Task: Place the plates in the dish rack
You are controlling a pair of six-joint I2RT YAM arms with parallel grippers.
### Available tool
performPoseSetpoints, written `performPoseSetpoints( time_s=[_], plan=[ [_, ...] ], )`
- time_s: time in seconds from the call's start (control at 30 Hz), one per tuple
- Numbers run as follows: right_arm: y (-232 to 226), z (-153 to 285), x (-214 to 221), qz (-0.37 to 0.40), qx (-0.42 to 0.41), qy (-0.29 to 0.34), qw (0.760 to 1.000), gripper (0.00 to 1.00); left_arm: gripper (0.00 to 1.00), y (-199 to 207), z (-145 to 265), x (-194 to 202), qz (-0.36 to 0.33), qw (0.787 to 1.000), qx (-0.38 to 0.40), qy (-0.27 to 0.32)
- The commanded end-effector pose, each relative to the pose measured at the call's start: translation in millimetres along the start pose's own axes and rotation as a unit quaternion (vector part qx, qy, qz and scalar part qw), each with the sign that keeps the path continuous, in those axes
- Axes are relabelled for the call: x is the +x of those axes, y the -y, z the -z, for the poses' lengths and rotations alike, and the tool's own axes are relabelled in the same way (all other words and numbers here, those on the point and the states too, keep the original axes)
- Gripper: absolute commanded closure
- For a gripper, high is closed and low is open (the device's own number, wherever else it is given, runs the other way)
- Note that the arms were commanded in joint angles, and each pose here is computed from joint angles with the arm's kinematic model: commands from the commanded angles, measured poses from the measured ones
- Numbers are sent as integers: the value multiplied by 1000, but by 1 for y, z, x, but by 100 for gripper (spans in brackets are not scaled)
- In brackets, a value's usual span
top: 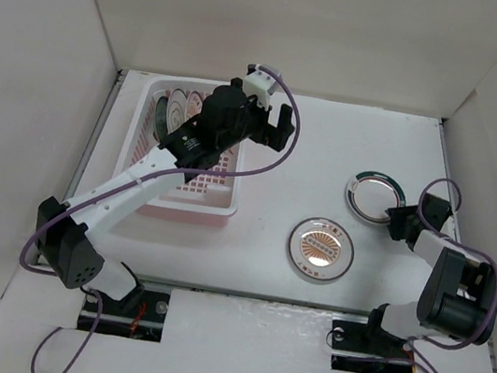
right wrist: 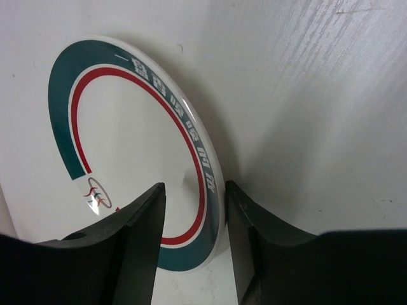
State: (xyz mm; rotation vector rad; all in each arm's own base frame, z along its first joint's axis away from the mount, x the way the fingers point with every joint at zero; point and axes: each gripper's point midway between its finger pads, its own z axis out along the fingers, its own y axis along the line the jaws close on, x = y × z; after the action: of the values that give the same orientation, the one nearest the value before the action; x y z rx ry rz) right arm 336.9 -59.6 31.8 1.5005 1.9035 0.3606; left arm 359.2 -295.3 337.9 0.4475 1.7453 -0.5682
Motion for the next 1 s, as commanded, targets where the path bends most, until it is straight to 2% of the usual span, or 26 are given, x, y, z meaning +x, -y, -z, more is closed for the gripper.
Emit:
performPoseSetpoints(
  time_s=[0.0, 0.07, 0.1, 0.13, 0.2, 0.23, 0.3, 0.53, 0.77, 0.8, 0.9, 0.93, 0.97],
  plan=[
    [40, -4, 22, 13, 71, -48, 996, 52, 0, 2, 8, -38, 2, 999, -1, 50],
    [38, -6, 19, 9, 70, -50, 996, 58, 0, 2, 8, -38, 2, 999, -1, 50],
    [39, -7, 20, 13, 75, -53, 996, 70, 0, 2, 8, -38, 2, 999, -1, 50],
    [42, -6, 21, 13, 81, -57, 995, 79, 0, 1, 8, -39, 2, 999, -5, 51],
    [39, -7, 20, 13, 83, -58, 995, 81, 0, 1, 11, -42, 3, 998, -5, 55],
    [44, -8, 22, 13, 92, -63, 994, 92, 0, 1, 11, -42, 3, 998, -5, 55],
    [45, -9, 23, 13, 97, -67, 993, 99, 0, 0, 15, -46, 3, 998, -9, 60],
    [36, -7, 16, 19, 90, -58, 994, 100, 0, -2, 18, -47, -1, 998, -13, 61],
    [-44, 44, -27, 48, -44, 13, 998, 100, 0, -2, 14, -43, 0, 998, -14, 56],
    [-65, 63, -39, 49, -80, 37, 995, 100, 0, -2, 14, -43, 4, 998, -14, 56],
    [-89, 92, -59, 72, -126, 83, 986, 100, 0, 4, 10, -43, 17, 998, 2, 61],
    [-104, 109, -68, 89, -157, 109, 977, 100, 0, 6, 9, -40, 17, 998, 7, 60],
    [-116, 118, -66, 109, -190, 107, 970, 100, 0, 12, 7, -39, 22, 997, 23, 64]
  ],
)
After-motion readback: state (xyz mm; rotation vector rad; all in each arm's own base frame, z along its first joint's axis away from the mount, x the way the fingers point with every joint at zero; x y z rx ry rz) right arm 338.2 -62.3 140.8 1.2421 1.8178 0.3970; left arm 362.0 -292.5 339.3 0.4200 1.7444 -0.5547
